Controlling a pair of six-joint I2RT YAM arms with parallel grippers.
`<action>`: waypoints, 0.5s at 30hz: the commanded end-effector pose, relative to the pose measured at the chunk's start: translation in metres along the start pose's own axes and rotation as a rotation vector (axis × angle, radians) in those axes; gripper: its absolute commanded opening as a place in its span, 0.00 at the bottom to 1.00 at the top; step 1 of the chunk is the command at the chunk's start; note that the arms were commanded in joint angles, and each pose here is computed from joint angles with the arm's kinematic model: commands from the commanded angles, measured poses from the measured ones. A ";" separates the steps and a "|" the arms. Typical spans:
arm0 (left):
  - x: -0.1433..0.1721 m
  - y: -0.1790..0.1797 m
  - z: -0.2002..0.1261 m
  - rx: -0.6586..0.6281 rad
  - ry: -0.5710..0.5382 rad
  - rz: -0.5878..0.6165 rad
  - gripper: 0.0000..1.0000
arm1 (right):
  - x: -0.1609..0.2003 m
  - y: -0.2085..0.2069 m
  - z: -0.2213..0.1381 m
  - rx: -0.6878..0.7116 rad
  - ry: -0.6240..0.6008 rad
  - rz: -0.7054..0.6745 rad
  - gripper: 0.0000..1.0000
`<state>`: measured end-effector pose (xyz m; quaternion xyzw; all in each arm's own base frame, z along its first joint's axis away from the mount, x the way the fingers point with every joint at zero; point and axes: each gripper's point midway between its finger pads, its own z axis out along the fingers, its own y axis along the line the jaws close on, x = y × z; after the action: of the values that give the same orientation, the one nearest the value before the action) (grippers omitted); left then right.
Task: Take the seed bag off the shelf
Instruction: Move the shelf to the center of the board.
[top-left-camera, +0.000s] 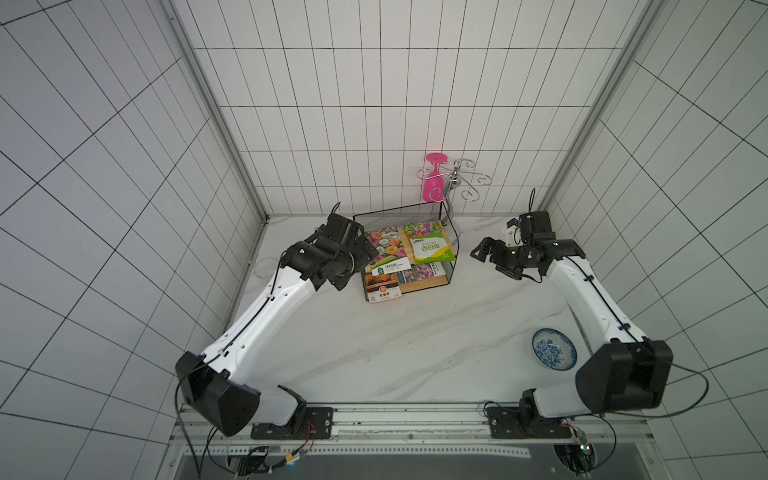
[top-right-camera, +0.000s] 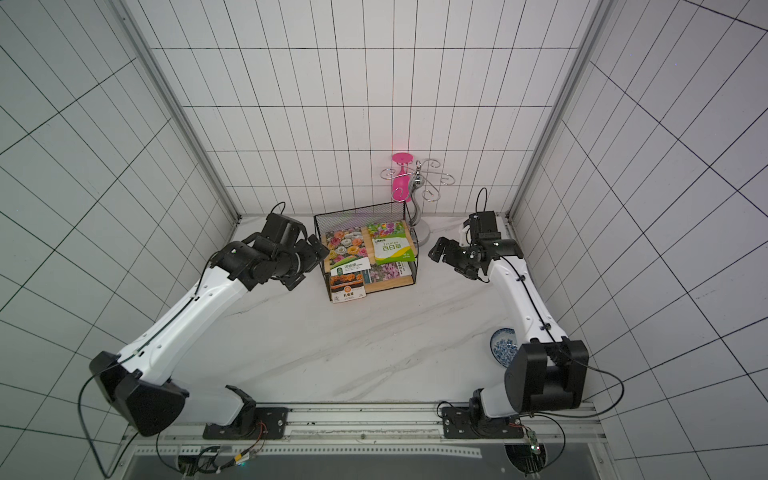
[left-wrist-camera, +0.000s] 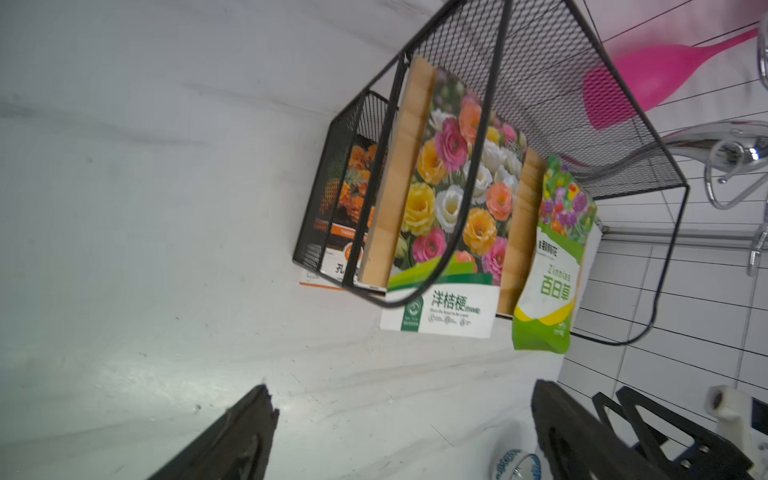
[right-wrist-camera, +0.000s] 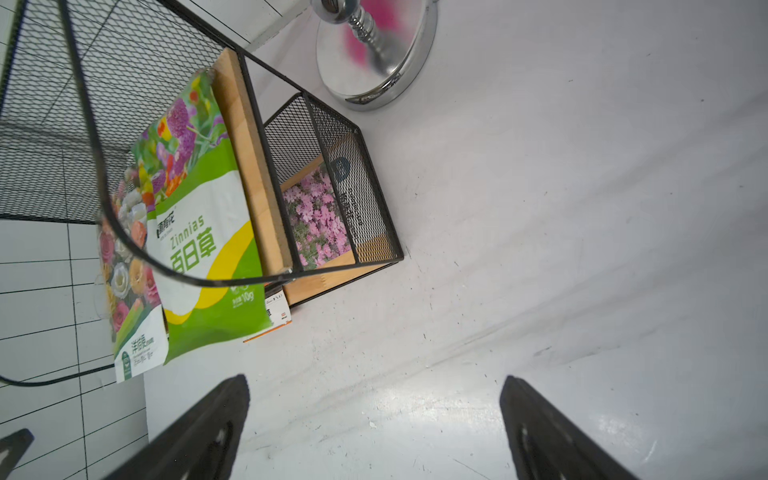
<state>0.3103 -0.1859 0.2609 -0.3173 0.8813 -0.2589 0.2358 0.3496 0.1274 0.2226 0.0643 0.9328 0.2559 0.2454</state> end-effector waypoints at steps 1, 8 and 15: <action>0.013 -0.015 0.012 0.081 -0.046 -0.199 0.98 | 0.008 0.015 -0.006 -0.059 -0.028 0.001 0.99; 0.025 -0.052 0.045 0.197 -0.075 -0.188 0.98 | 0.010 0.018 0.005 -0.076 -0.012 0.008 0.99; 0.029 -0.050 0.065 0.213 -0.084 -0.249 0.95 | 0.008 0.021 0.009 -0.093 -0.024 0.006 0.99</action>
<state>0.3433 -0.2565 0.2348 -0.3844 0.8158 -0.3449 0.2604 0.3472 0.1446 0.2281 0.0625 0.9189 0.2884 0.2616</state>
